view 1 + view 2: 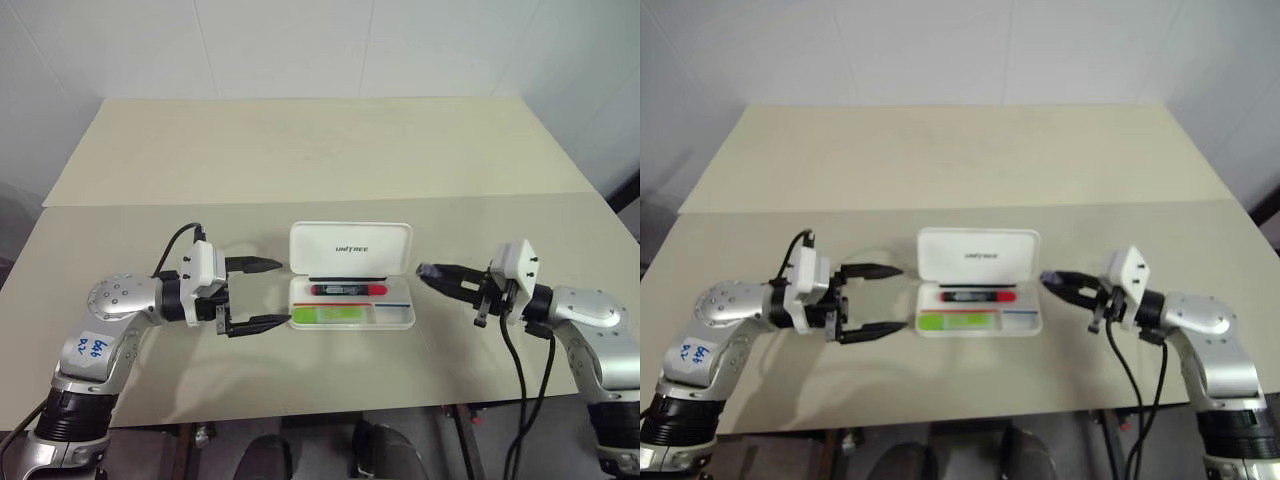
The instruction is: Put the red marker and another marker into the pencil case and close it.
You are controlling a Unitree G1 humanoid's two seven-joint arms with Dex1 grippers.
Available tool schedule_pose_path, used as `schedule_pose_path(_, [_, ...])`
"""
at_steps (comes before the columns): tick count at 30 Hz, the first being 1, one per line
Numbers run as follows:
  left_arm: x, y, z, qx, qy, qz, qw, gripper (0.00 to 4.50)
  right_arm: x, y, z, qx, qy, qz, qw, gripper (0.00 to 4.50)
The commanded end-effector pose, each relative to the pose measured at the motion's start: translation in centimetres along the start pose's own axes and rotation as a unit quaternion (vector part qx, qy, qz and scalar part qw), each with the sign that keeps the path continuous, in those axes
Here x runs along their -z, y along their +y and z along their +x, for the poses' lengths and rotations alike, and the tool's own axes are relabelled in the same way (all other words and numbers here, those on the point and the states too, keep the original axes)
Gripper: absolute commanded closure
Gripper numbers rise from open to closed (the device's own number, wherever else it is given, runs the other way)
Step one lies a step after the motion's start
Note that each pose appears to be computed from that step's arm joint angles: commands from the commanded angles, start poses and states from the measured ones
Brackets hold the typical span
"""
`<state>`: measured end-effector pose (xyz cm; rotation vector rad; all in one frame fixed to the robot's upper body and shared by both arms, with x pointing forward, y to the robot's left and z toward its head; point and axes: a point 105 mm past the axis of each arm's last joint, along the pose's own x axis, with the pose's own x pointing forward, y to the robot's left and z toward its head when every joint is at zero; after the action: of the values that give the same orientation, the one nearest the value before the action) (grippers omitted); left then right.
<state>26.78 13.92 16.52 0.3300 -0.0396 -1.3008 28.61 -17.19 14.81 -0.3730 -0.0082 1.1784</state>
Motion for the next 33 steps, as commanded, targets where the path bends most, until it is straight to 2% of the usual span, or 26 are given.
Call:
schedule_pose_path(1, [-1.3, -0.4, -0.2, -0.002, -0.009, 0.03, 1.0, 0.0, -0.2, 0.6, 0.9, -0.067, -0.004, -0.003, 0.998, 4.12])
schedule_pose_path(5, [-1.3, -0.8, -0.2, -0.005, -0.007, 0.028, 1.0, 0.0, 0.7, 0.9, 1.9, -0.113, 0.007, 0.003, 0.994, 4.12])
schedule_pose_path(10, [-1.5, -1.0, -0.2, -0.011, -0.005, 0.028, 1.0, 0.0, 2.5, 0.7, 2.8, -0.134, 0.026, 0.019, 0.99, 4.12])
schedule_pose_path(19, [-1.7, -1.1, -0.2, -0.018, -0.003, 0.029, 0.999, 0.0, 3.7, -0.3, 2.8, -0.125, 0.05, 0.017, 0.991, 4.12])
schedule_pose_path(24, [-1.9, -0.9, -0.1, -0.019, -0.005, 0.031, 0.999, 0.0, 3.3, -0.7, 3.1, -0.113, 0.041, -0.008, 0.993, 2.35])
schedule_pose_path(30, [-1.8, -0.7, -0.1, -0.02, -0.006, 0.032, 0.999, 0.0, 0.9, -0.9, 3.7, -0.116, 0.003, -0.021, 0.993, 0.18])
schedule_pose_path(31, [-1.8, -0.6, -0.1, -0.02, -0.006, 0.031, 0.999, 0.0, -0.1, -1.0, 3.6, -0.113, -0.012, -0.025, 0.993, 0.04])
schedule_pose_path(33, [-1.7, -0.5, -0.2, -0.023, -0.006, 0.031, 0.999, 0.0, -1.8, -1.1, 3.2, -0.106, -0.033, -0.029, 0.993, 0.04])
